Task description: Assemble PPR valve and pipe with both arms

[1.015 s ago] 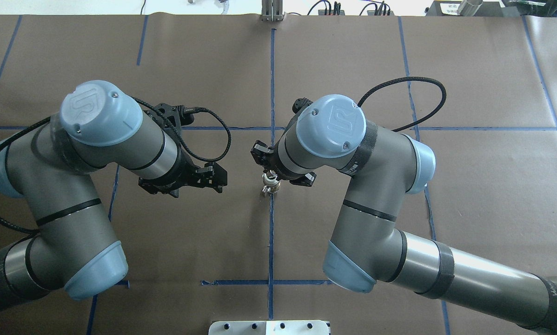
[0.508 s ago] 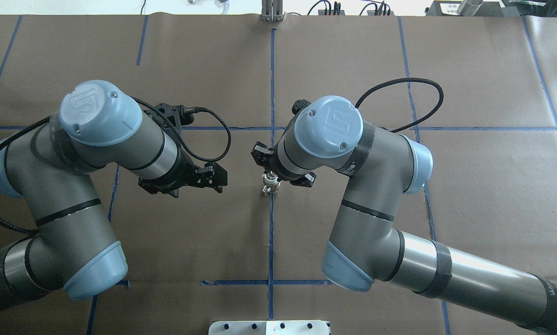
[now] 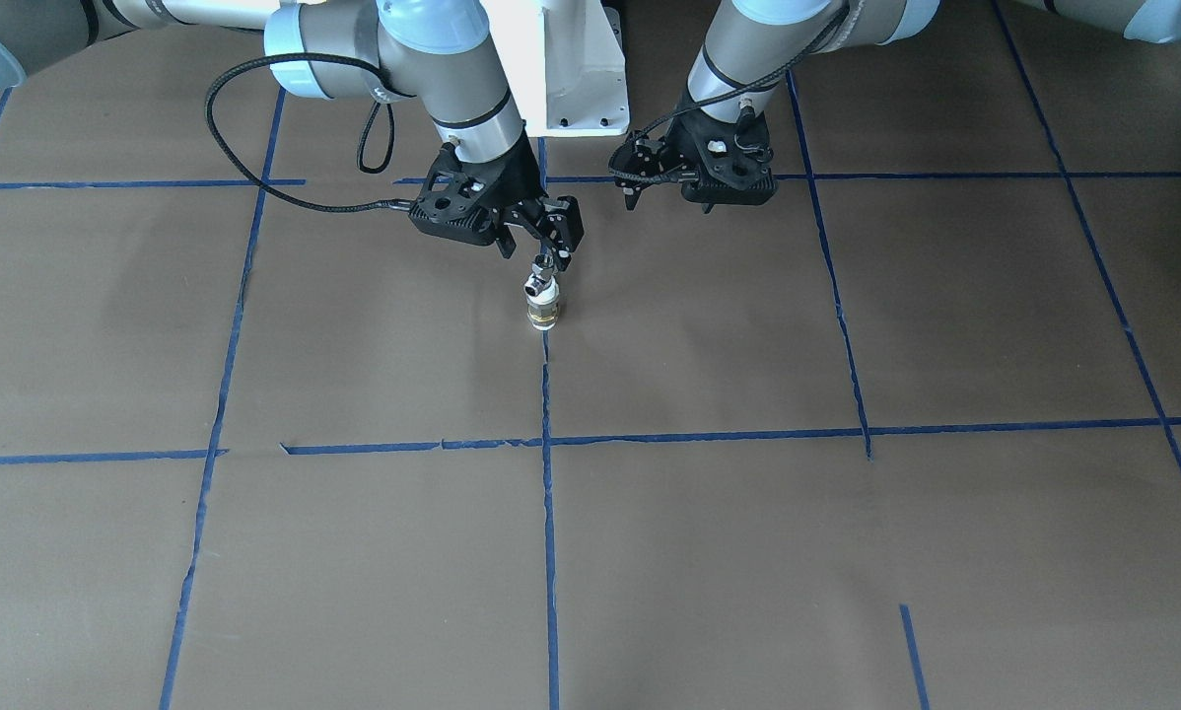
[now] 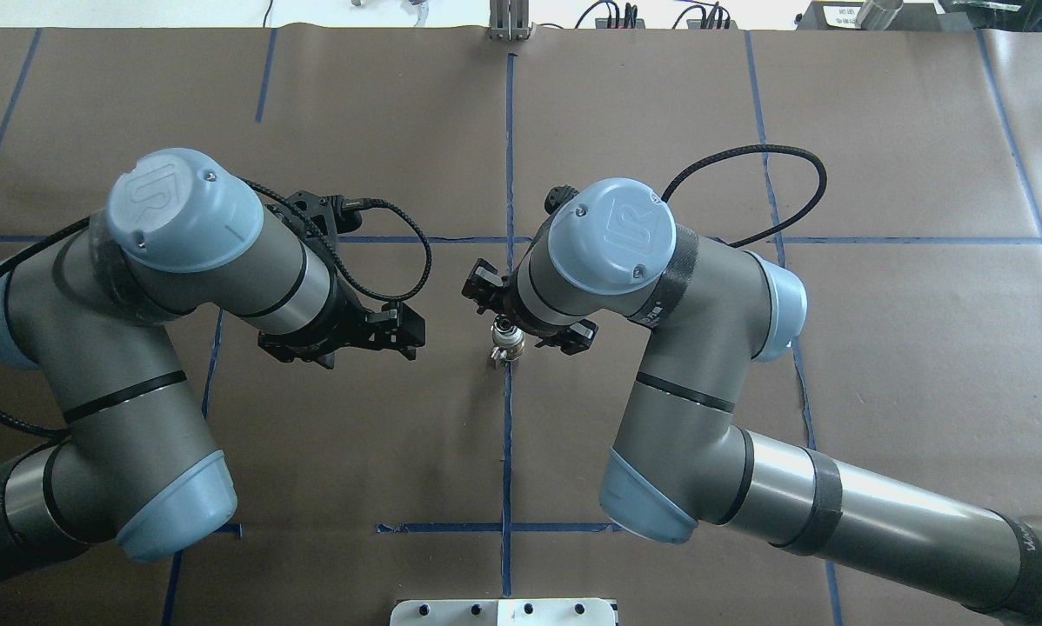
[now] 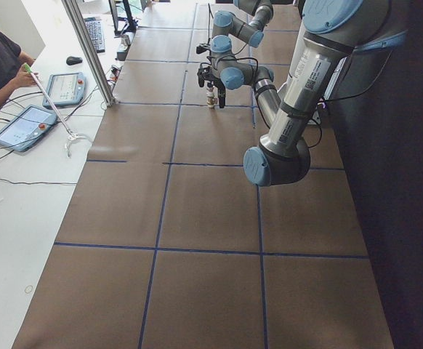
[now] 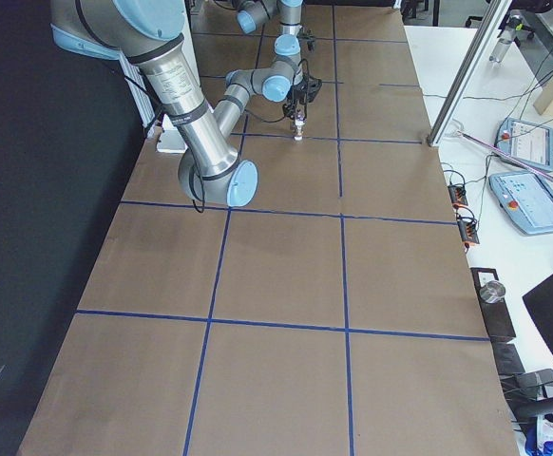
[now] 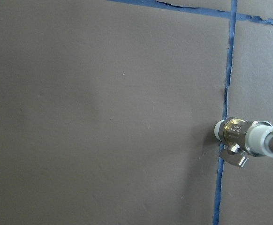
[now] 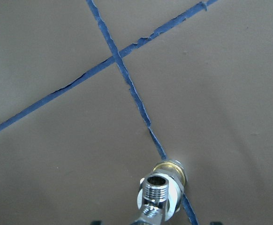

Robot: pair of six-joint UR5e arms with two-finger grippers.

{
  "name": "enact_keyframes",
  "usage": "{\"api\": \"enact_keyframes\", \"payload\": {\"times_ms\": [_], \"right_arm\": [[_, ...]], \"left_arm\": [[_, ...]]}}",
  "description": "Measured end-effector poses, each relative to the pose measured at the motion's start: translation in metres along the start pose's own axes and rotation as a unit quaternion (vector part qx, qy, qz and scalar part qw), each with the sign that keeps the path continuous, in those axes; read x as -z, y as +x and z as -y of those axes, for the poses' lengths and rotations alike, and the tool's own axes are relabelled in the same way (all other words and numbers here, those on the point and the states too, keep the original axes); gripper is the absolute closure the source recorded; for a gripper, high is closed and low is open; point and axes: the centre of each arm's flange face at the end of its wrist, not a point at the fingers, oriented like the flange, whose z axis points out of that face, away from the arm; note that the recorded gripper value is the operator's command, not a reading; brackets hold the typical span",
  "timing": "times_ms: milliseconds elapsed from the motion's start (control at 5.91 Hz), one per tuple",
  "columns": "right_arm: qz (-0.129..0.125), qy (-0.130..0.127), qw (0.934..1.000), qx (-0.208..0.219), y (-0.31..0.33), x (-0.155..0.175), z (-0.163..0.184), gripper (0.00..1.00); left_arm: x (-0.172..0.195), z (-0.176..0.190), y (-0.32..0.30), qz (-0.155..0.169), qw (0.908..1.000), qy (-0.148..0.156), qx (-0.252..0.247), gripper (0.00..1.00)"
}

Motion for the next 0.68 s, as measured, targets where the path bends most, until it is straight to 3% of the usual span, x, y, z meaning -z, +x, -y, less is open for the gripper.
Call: {"api": "enact_keyframes", "payload": {"times_ms": [169, 338, 677], "right_arm": [[0.001, 0.0, 1.0, 0.0, -0.001, 0.001, 0.0, 0.01], [0.007, -0.001, 1.0, 0.001, -0.001, 0.007, -0.001, 0.0], [0.03, 0.001, 0.9995, 0.004, 0.048, 0.05, 0.009, 0.0]], "left_arm": [[0.0, 0.0, 0.0, 0.0, 1.0, 0.0, 0.0, 0.0], [0.002, 0.0, 0.0, -0.001, 1.0, 0.001, 0.0, 0.0], [0.006, 0.0, -0.016, 0.003, 1.0, 0.004, -0.005, 0.0]]}}
